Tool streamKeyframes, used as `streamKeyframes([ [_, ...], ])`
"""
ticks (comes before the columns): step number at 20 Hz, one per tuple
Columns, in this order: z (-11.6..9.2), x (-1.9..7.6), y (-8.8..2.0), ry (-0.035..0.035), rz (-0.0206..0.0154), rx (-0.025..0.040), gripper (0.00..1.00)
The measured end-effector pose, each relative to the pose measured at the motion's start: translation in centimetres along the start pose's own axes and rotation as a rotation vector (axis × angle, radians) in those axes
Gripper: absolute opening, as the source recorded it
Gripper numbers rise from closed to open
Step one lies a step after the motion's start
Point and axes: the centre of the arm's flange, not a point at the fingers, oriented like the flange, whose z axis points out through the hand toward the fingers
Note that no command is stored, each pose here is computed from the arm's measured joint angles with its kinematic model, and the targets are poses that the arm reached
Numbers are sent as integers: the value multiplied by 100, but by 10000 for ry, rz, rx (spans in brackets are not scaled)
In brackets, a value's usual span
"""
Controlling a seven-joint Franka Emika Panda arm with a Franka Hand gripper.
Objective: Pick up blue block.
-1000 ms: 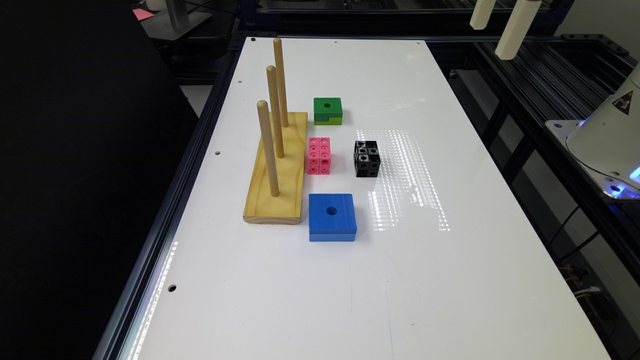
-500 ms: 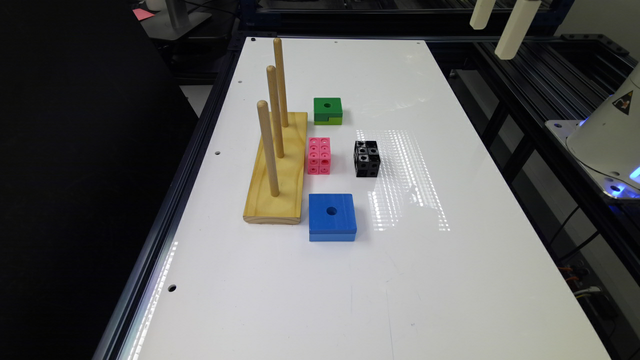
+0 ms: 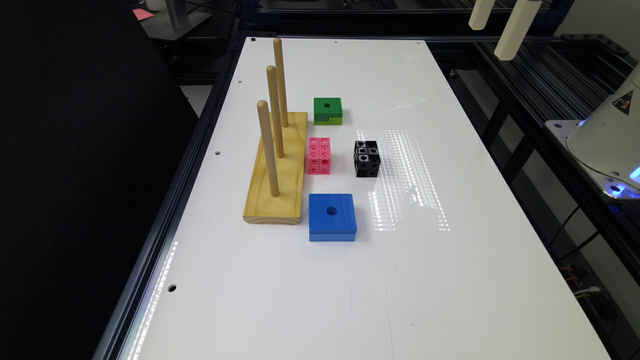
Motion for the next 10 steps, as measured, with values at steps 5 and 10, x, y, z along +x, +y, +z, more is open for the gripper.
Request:
streamKeyframes([
  [5, -1, -68, -83, 110, -7, 86, 100],
  [10, 1, -106, -150, 202, -24, 189, 100],
])
